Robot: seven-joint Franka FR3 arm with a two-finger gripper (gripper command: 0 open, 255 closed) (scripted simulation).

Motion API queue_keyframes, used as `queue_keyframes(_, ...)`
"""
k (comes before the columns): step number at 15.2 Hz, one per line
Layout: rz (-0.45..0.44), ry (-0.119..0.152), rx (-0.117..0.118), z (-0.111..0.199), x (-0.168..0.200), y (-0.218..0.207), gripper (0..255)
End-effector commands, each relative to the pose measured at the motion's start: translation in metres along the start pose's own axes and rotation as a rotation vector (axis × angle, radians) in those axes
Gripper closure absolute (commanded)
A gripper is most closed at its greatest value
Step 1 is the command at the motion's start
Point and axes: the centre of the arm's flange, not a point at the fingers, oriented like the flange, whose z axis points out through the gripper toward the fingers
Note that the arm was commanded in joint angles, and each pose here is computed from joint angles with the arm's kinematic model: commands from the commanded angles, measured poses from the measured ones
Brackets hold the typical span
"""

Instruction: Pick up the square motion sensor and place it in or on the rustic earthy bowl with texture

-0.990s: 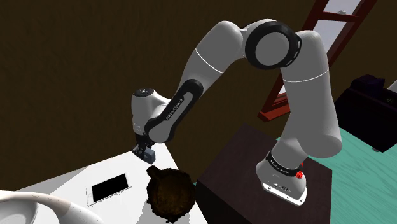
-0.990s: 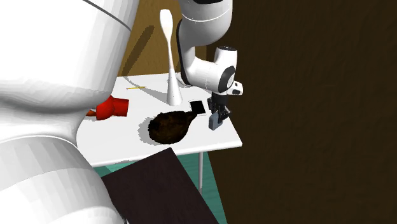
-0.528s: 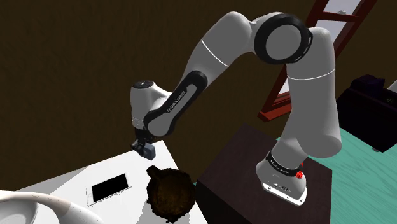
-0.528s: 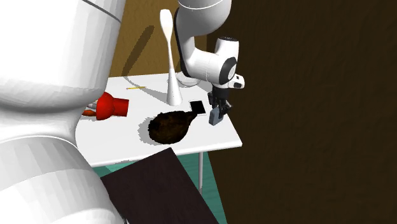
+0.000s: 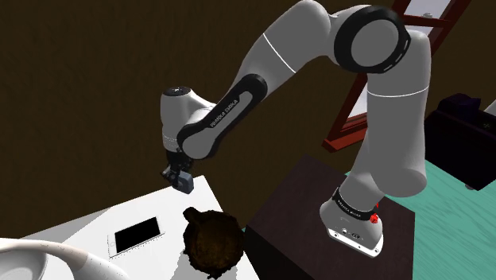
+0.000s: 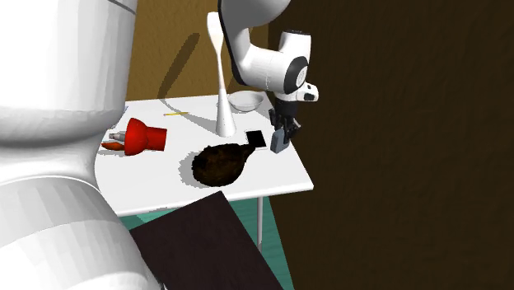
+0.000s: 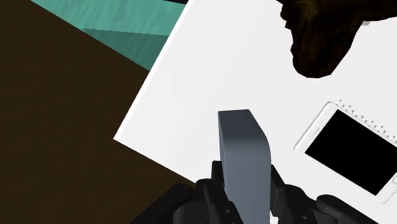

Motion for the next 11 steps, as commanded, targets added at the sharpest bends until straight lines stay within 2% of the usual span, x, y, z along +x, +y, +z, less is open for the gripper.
queue_keyframes(1,0.000,0.000,0.000,-0.010,0.000,0.000,255)
queue_keyframes(11,0.000,0.000,0.000,-0.063,0.001,-0.004,255)
